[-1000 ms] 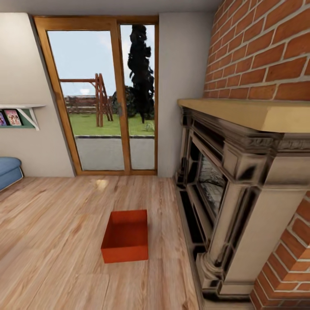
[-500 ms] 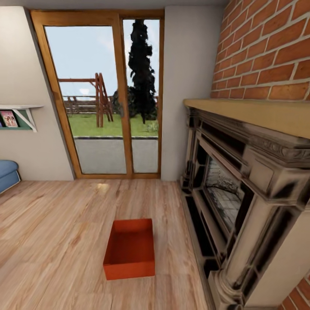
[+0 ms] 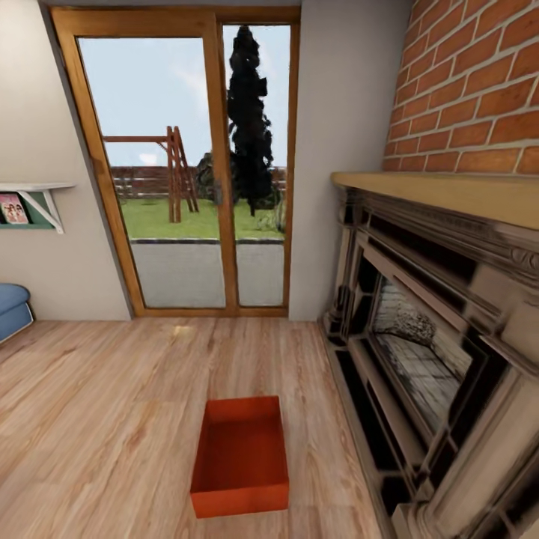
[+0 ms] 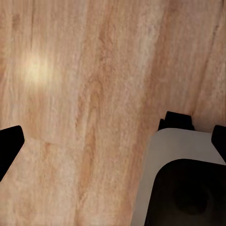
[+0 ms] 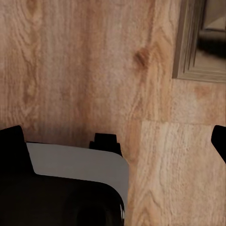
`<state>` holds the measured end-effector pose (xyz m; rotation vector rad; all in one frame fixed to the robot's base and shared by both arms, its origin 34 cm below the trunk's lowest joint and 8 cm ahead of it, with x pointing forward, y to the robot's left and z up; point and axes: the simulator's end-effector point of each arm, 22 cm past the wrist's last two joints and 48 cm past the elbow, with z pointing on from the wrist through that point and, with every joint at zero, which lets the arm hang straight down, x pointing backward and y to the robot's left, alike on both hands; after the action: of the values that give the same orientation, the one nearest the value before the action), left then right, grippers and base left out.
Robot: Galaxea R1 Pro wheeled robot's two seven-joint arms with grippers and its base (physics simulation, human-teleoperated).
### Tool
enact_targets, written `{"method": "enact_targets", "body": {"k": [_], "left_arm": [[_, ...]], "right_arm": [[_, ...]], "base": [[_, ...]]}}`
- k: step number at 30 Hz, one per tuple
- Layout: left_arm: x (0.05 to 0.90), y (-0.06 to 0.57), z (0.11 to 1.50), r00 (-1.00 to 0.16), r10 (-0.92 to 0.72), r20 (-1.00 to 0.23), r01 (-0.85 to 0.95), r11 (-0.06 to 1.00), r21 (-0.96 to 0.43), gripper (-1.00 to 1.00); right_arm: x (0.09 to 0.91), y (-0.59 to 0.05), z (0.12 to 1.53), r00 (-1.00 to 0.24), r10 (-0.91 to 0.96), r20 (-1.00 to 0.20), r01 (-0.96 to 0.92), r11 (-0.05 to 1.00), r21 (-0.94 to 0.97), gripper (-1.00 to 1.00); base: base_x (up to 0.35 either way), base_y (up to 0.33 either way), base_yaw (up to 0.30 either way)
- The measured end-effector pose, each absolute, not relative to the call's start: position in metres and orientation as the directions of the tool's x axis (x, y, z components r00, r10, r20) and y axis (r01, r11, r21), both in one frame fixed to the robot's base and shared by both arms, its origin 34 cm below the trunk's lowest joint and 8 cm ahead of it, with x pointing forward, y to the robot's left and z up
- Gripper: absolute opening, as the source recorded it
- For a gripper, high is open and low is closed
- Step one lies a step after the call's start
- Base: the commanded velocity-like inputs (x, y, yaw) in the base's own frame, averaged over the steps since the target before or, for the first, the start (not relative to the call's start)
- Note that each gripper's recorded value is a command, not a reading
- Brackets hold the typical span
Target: Move the two storage containers from the living room to the garage. In the garage, place one container on the floor and stack the other container on top of it (either order is fine).
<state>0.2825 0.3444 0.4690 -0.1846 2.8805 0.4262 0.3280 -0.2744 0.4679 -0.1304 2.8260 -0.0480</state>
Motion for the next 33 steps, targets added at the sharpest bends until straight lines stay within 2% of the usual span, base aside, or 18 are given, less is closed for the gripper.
{"method": "enact_targets", "body": {"k": [23,28,33], "left_arm": [[0.2820,0.3420,0.4686,-0.968,-0.089,-0.235,-0.153,0.951,0.268,1.00],[0.2825,0.3433,0.4688,-0.967,-0.090,-0.237,-0.155,0.950,0.270,1.00],[0.2824,0.3444,0.4688,-0.967,-0.094,-0.237,-0.159,0.950,0.271,1.00]], "right_arm": [[0.3278,-0.2748,0.4679,-0.948,-0.095,-0.304,-0.084,0.995,-0.049,1.00],[0.3277,-0.2747,0.4678,-0.948,-0.095,-0.304,-0.084,0.995,-0.048,1.00],[0.3278,-0.2747,0.4676,-0.948,-0.095,-0.303,-0.084,0.995,-0.048,1.00]], "base": [[0.334,0.016,0.000],[0.270,0.178,0.000],[0.081,0.309,0.000]]}}
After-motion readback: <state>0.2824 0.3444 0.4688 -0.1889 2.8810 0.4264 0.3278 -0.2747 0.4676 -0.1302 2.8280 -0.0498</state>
